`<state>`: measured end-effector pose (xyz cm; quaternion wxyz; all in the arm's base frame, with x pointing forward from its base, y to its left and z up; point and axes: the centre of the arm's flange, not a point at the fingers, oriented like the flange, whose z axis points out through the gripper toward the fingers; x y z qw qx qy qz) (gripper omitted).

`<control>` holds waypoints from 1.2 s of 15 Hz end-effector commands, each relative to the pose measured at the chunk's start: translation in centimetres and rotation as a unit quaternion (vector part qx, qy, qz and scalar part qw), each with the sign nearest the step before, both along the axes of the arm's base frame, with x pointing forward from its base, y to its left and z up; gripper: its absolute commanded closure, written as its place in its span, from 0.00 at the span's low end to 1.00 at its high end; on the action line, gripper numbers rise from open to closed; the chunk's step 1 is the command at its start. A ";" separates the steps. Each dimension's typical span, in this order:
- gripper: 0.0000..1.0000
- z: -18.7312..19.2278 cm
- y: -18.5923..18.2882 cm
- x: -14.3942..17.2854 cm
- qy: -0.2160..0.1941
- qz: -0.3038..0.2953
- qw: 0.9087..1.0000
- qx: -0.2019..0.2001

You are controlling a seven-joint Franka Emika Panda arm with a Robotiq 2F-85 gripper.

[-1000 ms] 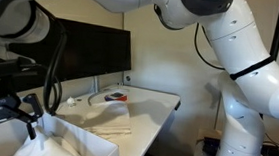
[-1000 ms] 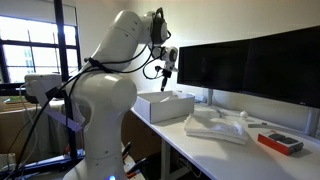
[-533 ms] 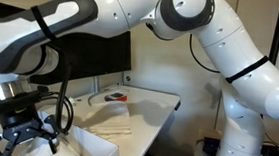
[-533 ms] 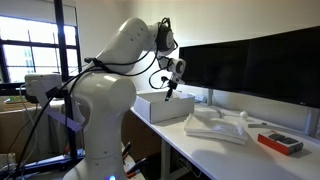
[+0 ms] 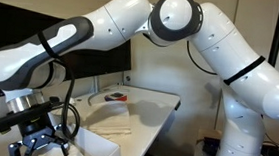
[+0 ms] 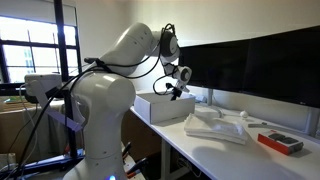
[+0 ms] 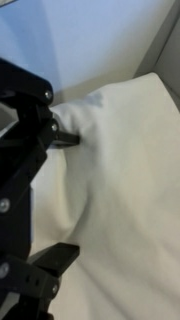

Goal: Pick up three towel from the table and put it in the box.

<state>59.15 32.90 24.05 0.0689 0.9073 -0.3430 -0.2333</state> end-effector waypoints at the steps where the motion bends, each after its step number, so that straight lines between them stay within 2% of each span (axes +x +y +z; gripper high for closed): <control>1: 0.00 0.2 -1.2 0.3 0.001 -0.010 1.000 0.010; 4: 0.00 2.5 0.2 0.0 -0.025 0.011 1.000 0.016; 6: 0.00 5.4 1.7 -0.6 -0.058 0.035 0.997 0.028; 10: 0.00 12.3 3.6 -2.1 -0.146 0.075 0.985 0.048; 14: 0.00 19.1 2.1 -3.8 -0.249 0.061 0.965 0.060; 18: 0.00 24.3 -2.5 -5.6 -0.341 0.013 0.937 0.073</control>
